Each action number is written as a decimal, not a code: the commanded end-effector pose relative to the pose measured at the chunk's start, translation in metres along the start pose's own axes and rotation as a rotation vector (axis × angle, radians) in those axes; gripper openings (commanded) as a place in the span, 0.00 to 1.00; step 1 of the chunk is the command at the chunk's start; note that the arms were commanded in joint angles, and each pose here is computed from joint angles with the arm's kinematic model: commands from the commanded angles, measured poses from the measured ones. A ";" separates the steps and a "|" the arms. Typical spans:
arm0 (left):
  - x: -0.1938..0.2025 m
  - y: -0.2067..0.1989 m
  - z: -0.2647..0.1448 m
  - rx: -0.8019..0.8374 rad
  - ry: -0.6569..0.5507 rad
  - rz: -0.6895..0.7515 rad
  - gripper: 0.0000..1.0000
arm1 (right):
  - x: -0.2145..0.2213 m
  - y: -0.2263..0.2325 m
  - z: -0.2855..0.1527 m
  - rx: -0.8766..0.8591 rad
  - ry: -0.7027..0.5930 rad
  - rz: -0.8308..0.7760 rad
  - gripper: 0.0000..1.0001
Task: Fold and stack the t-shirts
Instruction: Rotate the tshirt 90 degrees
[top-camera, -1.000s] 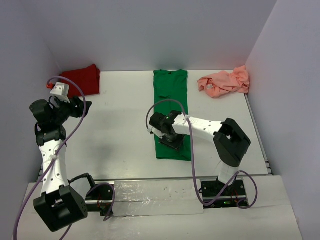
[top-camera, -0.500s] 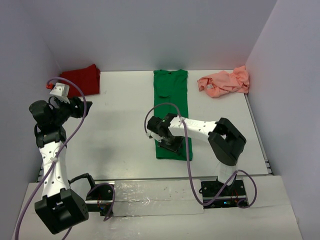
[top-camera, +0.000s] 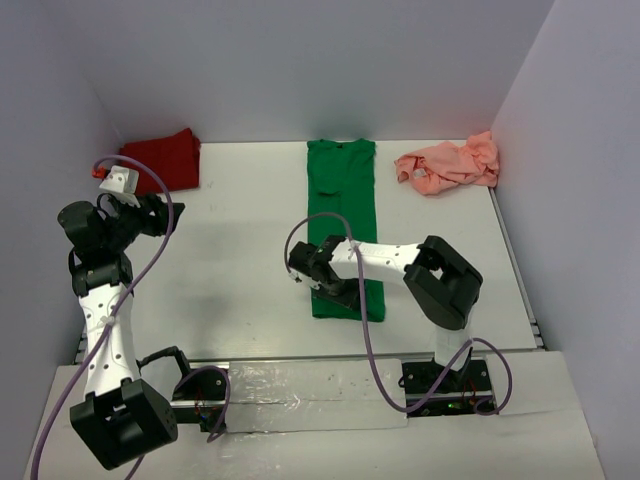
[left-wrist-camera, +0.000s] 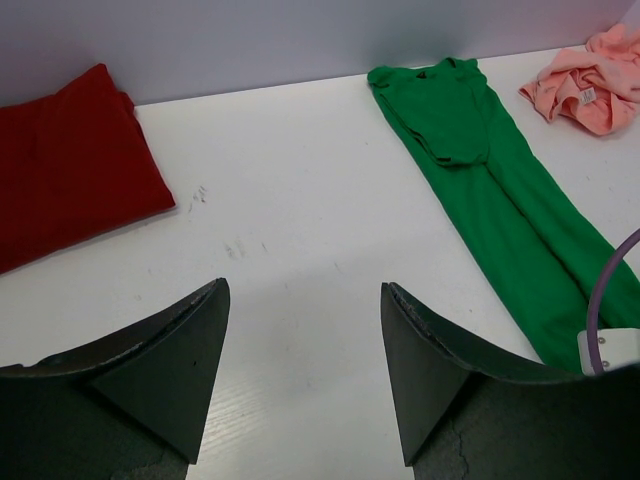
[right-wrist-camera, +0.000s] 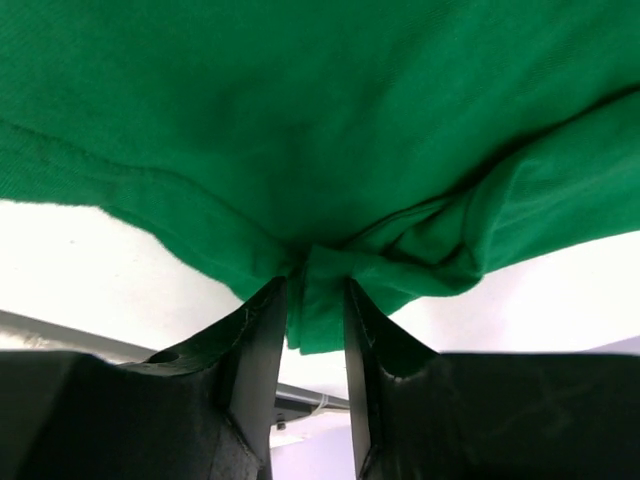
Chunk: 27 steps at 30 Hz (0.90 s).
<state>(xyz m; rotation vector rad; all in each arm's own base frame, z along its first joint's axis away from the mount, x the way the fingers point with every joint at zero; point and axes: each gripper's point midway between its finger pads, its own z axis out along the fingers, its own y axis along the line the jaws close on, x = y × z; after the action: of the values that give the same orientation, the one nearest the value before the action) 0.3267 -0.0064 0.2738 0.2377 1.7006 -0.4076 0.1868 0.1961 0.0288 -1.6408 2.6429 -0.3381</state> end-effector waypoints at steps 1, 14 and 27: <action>-0.013 -0.003 -0.002 0.018 -0.045 0.051 0.71 | -0.006 -0.008 0.004 0.065 -0.017 0.001 0.36; -0.012 -0.006 -0.002 0.035 -0.043 0.054 0.71 | -0.009 -0.011 0.006 0.112 -0.035 -0.006 0.00; -0.009 -0.007 -0.002 0.047 -0.042 0.053 0.71 | -0.031 -0.009 -0.026 0.120 -0.181 -0.015 0.00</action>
<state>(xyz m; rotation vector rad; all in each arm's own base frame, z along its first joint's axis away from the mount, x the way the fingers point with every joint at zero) 0.3242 -0.0104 0.2686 0.2538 1.7058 -0.4319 0.1963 0.2051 0.0288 -1.6313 2.5249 -0.4031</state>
